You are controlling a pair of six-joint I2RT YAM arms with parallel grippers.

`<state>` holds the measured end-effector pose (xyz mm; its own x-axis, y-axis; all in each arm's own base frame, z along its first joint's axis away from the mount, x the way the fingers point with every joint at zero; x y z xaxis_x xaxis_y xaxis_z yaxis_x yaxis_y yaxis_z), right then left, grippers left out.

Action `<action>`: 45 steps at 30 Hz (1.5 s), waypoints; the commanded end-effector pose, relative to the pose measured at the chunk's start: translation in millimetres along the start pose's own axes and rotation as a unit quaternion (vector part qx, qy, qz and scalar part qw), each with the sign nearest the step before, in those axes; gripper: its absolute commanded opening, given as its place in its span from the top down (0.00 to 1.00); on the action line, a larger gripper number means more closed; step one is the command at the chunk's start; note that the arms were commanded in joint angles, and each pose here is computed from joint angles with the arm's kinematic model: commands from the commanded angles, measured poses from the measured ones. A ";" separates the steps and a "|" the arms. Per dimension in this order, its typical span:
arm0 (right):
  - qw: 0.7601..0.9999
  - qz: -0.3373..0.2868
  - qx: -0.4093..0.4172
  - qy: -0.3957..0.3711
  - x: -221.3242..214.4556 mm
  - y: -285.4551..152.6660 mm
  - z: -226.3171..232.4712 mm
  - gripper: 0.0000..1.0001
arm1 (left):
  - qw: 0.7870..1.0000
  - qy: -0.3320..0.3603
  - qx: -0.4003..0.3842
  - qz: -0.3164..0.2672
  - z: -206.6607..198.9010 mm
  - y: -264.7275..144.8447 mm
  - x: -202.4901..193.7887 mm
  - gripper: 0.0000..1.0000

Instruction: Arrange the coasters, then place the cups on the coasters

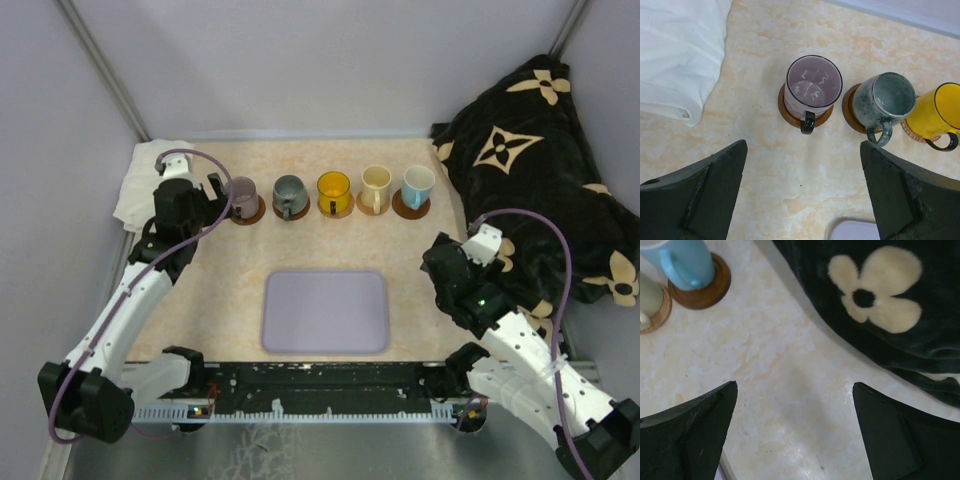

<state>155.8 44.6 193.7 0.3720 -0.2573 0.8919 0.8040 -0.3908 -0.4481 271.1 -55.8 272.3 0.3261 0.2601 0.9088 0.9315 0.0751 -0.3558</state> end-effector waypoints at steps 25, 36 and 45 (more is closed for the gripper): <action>0.986 -0.090 -0.062 0.127 38.3 -24.4 -39.8 0.01 | 0.996 -0.024 0.080 -0.044 55.0 -119.7 5.0 0.00; 0.988 -0.084 -0.064 0.112 37.6 -21.8 -36.5 0.01 | 0.994 -0.026 0.094 -0.046 61.8 -124.0 -3.7 0.00; 0.988 -0.084 -0.064 0.109 37.2 -21.1 -36.1 0.01 | 0.993 -0.033 0.105 -0.050 64.3 -124.4 -5.7 0.00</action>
<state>130.0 11.6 218.2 0.1944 -0.3388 0.9205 0.7701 -0.5286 -0.3572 143.9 -7.1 298.2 0.2265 0.2963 0.9279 0.9105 0.2740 -0.3097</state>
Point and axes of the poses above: each gripper's point midway between its finger pads, its own y axis out along the fingers, its own z axis along the line the jaws close on, x = y × z, the point moved 9 cm from there along -y, back along the fingers, and after that the axes turned 2 degrees about -y, right-handed, at the moved point
